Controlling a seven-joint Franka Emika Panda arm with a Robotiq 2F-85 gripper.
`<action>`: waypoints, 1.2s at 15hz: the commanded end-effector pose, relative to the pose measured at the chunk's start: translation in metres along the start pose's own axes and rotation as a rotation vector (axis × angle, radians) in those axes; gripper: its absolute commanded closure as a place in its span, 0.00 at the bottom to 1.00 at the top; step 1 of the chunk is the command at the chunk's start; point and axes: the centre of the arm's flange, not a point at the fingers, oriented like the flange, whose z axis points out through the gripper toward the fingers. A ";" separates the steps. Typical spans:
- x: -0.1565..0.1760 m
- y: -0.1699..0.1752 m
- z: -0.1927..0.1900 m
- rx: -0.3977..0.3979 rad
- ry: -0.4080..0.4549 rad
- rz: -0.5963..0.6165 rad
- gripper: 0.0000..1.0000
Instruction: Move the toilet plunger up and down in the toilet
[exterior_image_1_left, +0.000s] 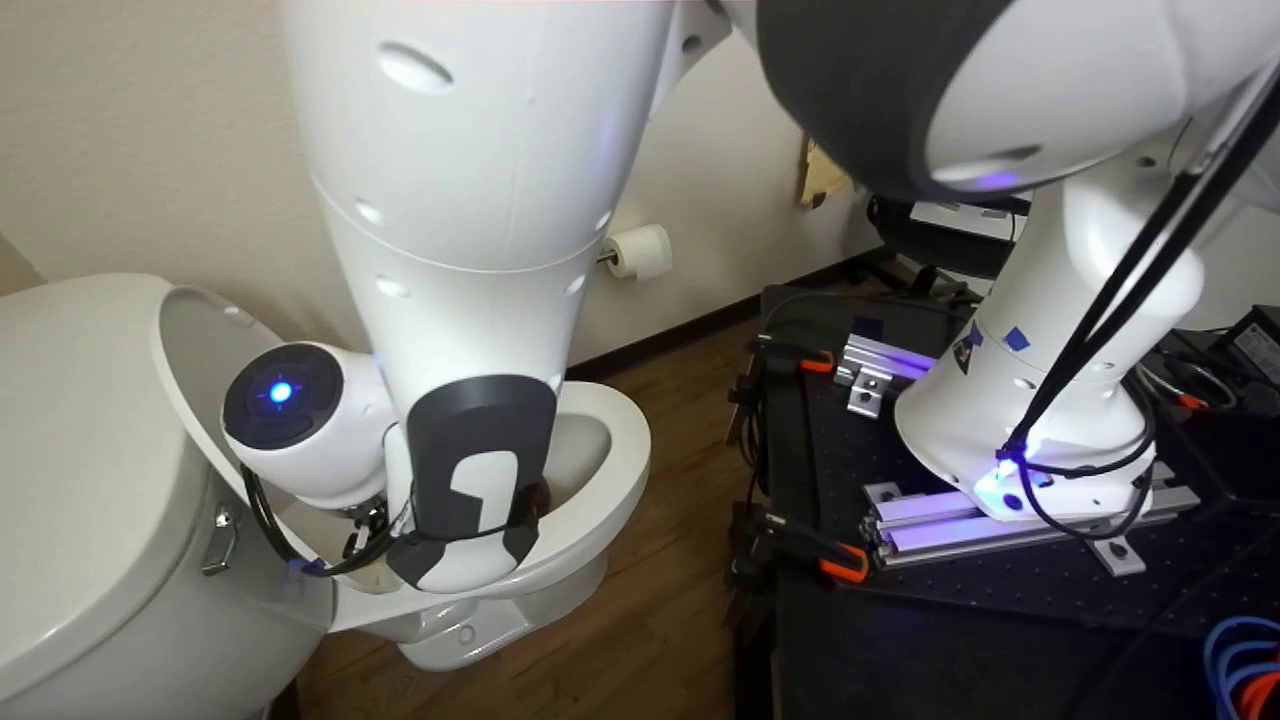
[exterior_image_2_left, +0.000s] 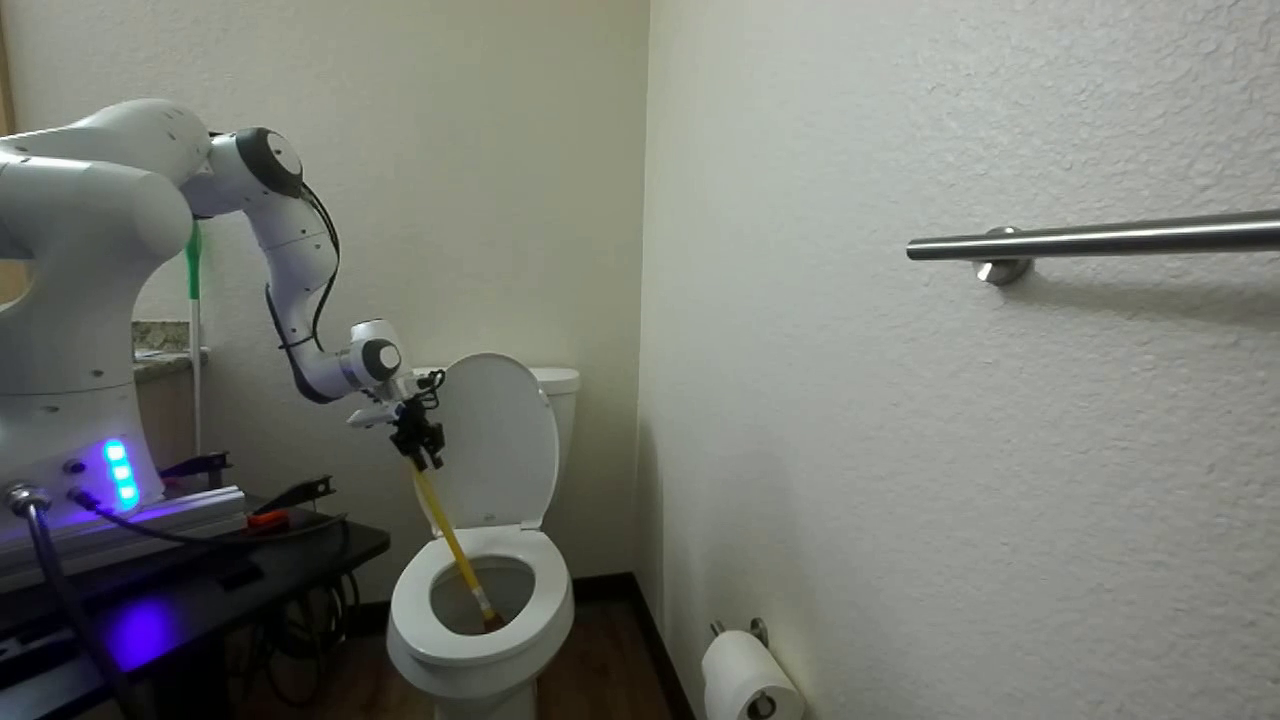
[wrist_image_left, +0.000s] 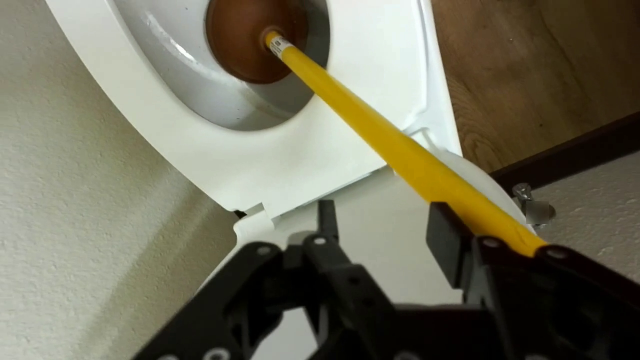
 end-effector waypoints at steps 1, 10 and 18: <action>-0.005 0.005 -0.013 -0.006 -0.063 -0.007 0.16; -0.028 -0.013 -0.067 -0.025 -0.294 -0.032 0.00; -0.026 -0.039 -0.034 0.101 -0.196 -0.101 0.00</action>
